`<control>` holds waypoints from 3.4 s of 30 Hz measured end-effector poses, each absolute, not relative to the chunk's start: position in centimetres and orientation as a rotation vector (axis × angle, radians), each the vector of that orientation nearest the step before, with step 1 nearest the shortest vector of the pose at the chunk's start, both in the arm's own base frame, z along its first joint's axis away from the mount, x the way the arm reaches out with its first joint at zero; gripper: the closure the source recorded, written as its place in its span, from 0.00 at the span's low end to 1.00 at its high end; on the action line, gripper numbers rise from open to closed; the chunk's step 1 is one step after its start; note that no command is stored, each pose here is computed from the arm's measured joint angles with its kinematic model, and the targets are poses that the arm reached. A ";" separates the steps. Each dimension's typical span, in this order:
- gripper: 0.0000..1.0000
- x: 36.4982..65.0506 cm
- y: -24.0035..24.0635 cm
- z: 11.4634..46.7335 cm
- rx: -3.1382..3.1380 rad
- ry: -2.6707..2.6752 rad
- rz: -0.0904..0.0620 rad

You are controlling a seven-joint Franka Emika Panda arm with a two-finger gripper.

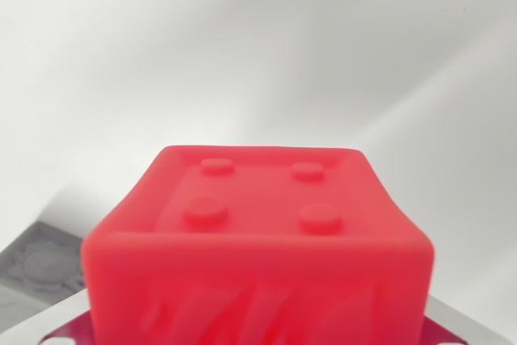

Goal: Destack cube

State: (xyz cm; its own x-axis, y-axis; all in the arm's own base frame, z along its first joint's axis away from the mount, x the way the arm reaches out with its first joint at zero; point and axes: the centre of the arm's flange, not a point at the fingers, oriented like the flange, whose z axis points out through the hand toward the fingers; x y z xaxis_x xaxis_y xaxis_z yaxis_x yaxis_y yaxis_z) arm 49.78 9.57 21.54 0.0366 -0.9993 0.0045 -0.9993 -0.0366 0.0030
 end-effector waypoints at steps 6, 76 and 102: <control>1.00 49.7 9.6 19.7 2.257 -2.176 0.001; 0.00 49.7 9.5 11.5 2.259 -2.177 0.000; 0.00 49.8 9.6 12.4 2.260 -2.181 0.001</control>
